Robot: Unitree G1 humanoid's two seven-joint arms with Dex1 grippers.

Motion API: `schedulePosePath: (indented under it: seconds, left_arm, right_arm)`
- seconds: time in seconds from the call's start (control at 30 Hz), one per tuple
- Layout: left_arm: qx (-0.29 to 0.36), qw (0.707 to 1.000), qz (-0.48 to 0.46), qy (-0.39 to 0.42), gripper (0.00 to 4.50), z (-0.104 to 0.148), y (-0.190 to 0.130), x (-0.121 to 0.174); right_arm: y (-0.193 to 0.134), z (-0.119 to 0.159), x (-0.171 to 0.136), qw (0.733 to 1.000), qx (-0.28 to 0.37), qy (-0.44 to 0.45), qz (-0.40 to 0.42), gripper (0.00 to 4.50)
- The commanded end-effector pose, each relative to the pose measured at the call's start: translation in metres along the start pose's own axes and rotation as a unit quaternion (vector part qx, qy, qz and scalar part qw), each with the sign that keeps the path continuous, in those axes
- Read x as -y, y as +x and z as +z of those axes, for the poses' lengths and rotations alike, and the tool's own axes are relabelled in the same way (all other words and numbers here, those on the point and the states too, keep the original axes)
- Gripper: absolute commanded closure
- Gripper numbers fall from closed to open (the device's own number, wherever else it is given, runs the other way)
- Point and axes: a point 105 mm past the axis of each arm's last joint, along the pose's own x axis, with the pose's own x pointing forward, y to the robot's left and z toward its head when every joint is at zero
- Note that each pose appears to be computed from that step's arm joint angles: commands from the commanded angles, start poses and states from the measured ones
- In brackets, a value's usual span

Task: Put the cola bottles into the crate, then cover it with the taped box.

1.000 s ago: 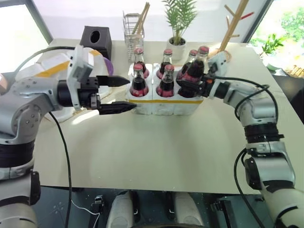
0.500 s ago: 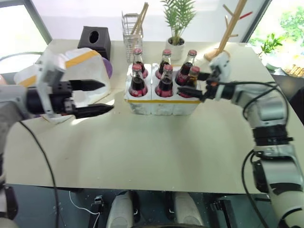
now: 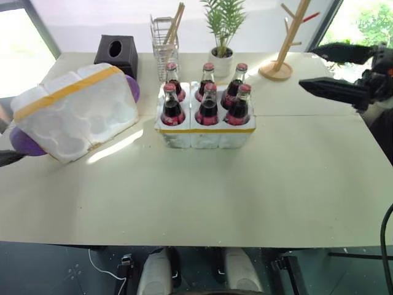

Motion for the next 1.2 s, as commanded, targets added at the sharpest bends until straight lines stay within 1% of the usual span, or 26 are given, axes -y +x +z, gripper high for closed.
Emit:
schedulePosePath:
  seconds: [0.03, 0.1, 0.17, 0.27, 0.37, 0.43, 0.53, 0.6, 0.73, 0.93, 1.03, 1.1, 1.13, 1.2]
  left_arm:
    - [-0.055, 0.998, 0.016, 0.037, 0.0, -0.016, 0.0, -0.017]
    - [-0.083, 0.995, 0.024, 0.046, 0.0, -0.026, 0.004, -0.027]
    - [-0.103, 0.991, 0.056, 0.058, 0.0, -0.031, 0.012, -0.042]
    - [-0.106, 0.988, 0.088, 0.07, 0.0, -0.024, 0.025, -0.06]
    - [-0.103, 0.987, 0.104, 0.072, 0.0, -0.013, 0.036, -0.07]
    - [-0.105, 0.988, 0.094, 0.068, 0.0, -0.009, 0.045, -0.07]
    - [-0.136, 0.985, 0.076, 0.071, 0.0, -0.016, 0.059, -0.067]
    - [-0.147, 0.984, 0.071, 0.067, 0.0, -0.02, 0.068, -0.065]
    - [-0.131, 0.989, 0.061, 0.039, 0.0, -0.017, 0.086, -0.061]
    - [-0.131, 0.988, 0.07, 0.035, 0.0, -0.022, 0.105, -0.058]
    - [-0.117, 0.991, 0.068, 0.017, 0.82, -0.021, 0.107, -0.057]
    - [-0.117, 0.991, 0.066, 0.014, 1.78, -0.021, 0.107, -0.056]
    - [-0.118, 0.991, 0.065, 0.014, 2.43, -0.021, 0.107, -0.056]
    - [-0.115, 0.991, 0.067, 0.015, 3.31, -0.021, 0.106, -0.057]
  right_arm:
    - [0.006, 0.005, -0.001, 1.0, 0.019, -0.009, -0.007, 0.03]
    - [0.009, 0.002, -0.001, 1.0, 0.015, -0.007, -0.004, 0.03]
    - [0.009, 0.001, -0.002, 1.0, 0.014, -0.005, 0.0, 0.03]
    - [0.008, -0.002, 0.001, 1.0, 0.007, -0.004, -0.011, 0.03]
    - [0.005, -0.007, 0.004, 1.0, -0.004, -0.003, -0.026, 0.03]
    - [0.002, -0.01, 0.006, 0.999, -0.006, 0.001, -0.034, 0.03]
    - [-0.001, -0.011, 0.007, 0.999, -0.007, 0.002, -0.042, 0.03]
    - [-0.003, -0.011, 0.008, 0.999, -0.007, 0.001, -0.047, 0.03]
    - [-0.006, -0.01, 0.007, 0.999, -0.013, -0.001, -0.049, 0.03]
    - [-0.012, -0.008, -0.001, 0.999, -0.022, -0.002, -0.035, 0.03]
    - [-0.014, -0.009, -0.002, 0.999, -0.029, 0.001, -0.036, 0.0]
    - [-0.014, -0.01, -0.002, 0.999, -0.031, 0.002, -0.037, 0.0]
    - [-0.015, -0.01, -0.002, 0.999, -0.032, 0.004, -0.038, 0.0]
    - [-0.016, -0.012, -0.003, 0.999, -0.035, 0.011, -0.039, 0.0]
